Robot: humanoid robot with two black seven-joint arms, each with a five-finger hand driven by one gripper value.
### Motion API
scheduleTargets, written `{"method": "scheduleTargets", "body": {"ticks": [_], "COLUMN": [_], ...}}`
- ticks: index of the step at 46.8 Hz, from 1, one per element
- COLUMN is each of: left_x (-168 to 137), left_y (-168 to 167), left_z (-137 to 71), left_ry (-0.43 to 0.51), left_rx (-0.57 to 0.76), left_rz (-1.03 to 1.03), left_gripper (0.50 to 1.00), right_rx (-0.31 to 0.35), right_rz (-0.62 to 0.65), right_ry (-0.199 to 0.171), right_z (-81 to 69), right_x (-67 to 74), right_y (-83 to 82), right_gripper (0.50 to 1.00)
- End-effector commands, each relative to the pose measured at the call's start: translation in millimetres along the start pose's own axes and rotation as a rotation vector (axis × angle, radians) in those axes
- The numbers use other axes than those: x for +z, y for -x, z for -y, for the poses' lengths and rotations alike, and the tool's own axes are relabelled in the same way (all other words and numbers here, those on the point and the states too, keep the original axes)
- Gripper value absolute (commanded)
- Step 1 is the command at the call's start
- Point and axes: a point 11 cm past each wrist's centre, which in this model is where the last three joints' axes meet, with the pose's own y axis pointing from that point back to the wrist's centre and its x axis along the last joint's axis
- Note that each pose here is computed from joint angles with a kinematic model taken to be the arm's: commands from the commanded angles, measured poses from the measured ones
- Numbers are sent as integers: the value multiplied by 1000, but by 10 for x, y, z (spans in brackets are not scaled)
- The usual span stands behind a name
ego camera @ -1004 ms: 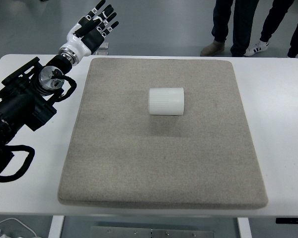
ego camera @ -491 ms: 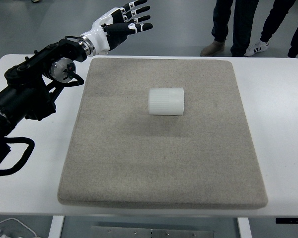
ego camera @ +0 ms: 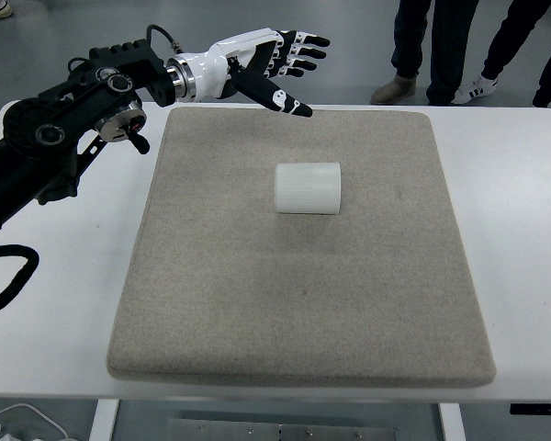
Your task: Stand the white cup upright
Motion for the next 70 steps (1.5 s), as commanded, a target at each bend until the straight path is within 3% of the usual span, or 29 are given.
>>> {"method": "scheduleTargets", "body": {"ticks": [1, 12, 23, 33, 46, 70], "left_x": [4, 20, -49, -63, -69, -260], "left_y": [46, 152, 158, 398, 394, 703], "left_z": [29, 117, 147, 294, 301, 391], "left_ry": [-54, -179, -254, -275, -314, -367], "left_rx": [-34, -103, -79, -122, -118, -196], "left_rz": [69, 279, 365, 422, 437, 467], "left_gripper": [992, 986, 986, 986, 986, 986], "right_rx": [0, 0, 0, 0, 0, -1], "right_rz": [0, 0, 0, 0, 0, 0], "right_ry": [0, 0, 0, 0, 0, 0], "right_z": [0, 0, 0, 0, 0, 0], "right_x": [0, 0, 0, 0, 0, 0], "right_y": [0, 0, 0, 0, 0, 1], "right_gripper": [930, 930, 930, 930, 930, 930]}}
